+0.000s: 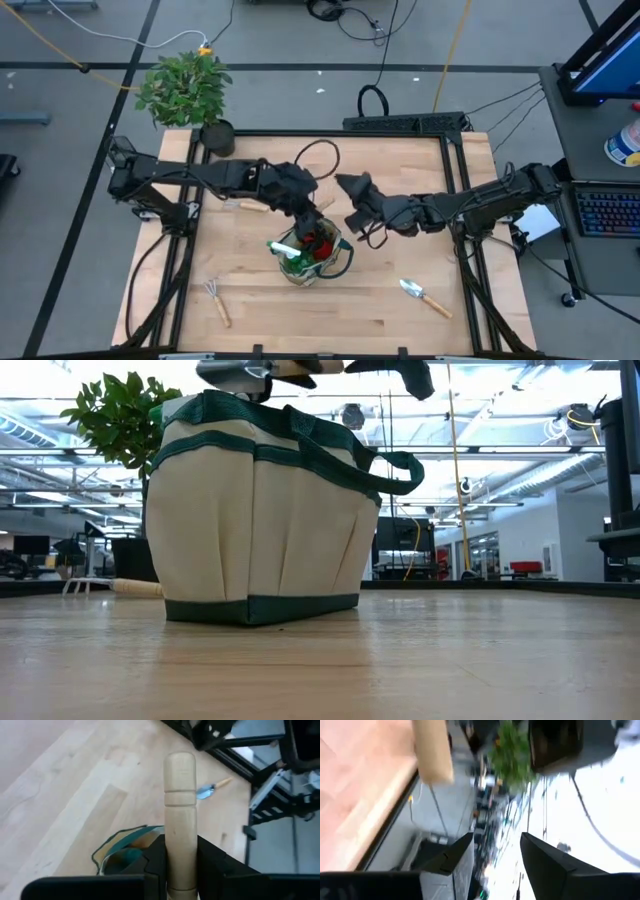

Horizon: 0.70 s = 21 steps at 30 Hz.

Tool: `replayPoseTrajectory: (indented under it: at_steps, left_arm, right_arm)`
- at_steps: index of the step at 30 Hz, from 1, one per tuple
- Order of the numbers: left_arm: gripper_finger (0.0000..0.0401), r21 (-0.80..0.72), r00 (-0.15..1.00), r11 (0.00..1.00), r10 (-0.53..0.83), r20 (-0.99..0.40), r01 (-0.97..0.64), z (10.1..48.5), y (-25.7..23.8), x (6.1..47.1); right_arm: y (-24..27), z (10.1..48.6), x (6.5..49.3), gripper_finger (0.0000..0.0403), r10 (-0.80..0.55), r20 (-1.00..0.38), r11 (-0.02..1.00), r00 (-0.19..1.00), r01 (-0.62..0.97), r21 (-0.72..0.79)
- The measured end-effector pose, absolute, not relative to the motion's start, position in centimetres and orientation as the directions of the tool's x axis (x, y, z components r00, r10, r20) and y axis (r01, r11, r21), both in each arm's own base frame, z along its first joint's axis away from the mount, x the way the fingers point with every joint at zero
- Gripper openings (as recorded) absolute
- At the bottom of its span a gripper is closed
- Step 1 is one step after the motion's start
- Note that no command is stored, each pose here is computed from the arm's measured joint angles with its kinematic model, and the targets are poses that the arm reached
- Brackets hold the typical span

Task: Pick & Place Garden tools in Gardening bag
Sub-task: Put the top trowel into the gardening bag

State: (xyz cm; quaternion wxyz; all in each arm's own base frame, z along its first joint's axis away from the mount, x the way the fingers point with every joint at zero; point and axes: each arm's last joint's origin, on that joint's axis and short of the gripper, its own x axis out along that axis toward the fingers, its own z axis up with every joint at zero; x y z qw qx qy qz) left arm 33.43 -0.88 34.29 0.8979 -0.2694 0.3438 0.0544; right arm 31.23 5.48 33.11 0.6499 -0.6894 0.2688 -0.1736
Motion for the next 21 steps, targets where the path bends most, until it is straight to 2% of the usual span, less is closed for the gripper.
replayPoseTrajectory:
  at_steps: [4,11,16,21]
  left_arm:
    - [0.0067,-0.400,0.752,0.859,-0.028,-0.659,-0.318,34.2,-1.4,33.3]
    - [0.0067,-0.295,0.754,0.894,0.067,-0.654,-0.336,34.2,-2.4,33.2]
    - [0.0067,-0.207,0.758,0.909,0.157,-0.633,-0.362,34.6,-3.0,32.8]
    - [0.0067,-0.127,0.769,0.912,0.246,-0.591,-0.390,35.6,-3.6,31.9]
  right_arm:
    - [5.2,33.1,31.0,0.0154,-0.690,-0.097,0.061,0.718,-0.075,-0.995]
    - [4.7,33.2,30.8,0.0155,-0.782,-0.076,0.232,0.619,0.176,-0.957]
    - [4.3,33.3,30.7,0.0155,-0.788,-0.075,0.365,0.611,0.365,-0.856]
    - [3.6,33.9,30.4,0.0155,-0.771,-0.072,0.507,0.632,0.543,-0.669]
